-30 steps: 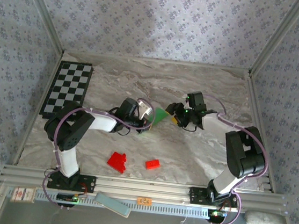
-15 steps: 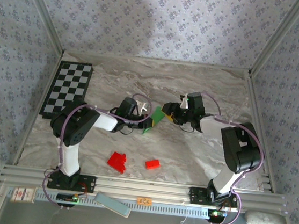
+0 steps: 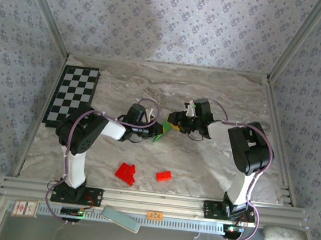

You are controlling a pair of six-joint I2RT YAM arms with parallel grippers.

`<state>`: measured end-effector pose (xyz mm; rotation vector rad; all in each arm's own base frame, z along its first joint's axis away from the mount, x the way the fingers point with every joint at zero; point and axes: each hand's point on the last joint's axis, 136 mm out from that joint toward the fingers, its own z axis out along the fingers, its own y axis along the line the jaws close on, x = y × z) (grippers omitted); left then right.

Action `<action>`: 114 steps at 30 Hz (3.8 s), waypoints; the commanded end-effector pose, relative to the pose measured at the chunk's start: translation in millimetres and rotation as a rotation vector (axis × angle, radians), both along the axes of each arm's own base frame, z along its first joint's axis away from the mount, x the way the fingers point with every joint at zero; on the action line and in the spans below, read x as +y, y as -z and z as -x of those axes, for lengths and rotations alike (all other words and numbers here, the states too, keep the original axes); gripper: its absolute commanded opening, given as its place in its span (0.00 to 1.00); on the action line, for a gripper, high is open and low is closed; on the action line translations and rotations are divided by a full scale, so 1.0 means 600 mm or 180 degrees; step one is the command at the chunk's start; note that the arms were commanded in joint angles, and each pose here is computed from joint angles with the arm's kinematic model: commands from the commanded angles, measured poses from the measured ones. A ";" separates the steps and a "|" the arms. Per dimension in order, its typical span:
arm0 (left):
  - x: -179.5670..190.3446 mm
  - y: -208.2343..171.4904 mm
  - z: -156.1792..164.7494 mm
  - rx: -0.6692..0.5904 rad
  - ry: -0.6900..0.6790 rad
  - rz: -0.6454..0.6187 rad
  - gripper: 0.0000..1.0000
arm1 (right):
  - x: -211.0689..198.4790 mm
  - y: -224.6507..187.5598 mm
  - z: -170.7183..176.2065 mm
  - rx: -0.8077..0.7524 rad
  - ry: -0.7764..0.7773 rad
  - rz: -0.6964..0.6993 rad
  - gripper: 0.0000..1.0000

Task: Fold a paper plane with a square sheet of paper (pick it up from the middle)
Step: Fold the wing for the fifth time at the center of the table.

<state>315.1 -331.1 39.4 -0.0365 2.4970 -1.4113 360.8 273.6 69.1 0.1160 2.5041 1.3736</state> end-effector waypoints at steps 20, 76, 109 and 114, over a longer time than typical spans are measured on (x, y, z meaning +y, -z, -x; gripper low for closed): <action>0.000 0.008 -0.011 0.0275 -0.0164 0.0218 0.01 | 0.040 0.018 -0.015 -0.0076 -0.0319 -0.0009 0.48; 0.068 0.020 0.041 0.0319 -0.0189 -0.0519 0.20 | 0.045 0.064 -0.021 0.0231 -0.0292 0.0520 0.47; 0.085 0.081 0.067 0.0169 0.0513 -0.1180 0.22 | 0.046 0.069 -0.025 0.0383 -0.0277 0.0586 0.46; 0.082 0.083 0.068 0.0171 0.0543 -0.1138 0.17 | 0.048 0.062 -0.027 0.0379 -0.0288 0.0539 0.46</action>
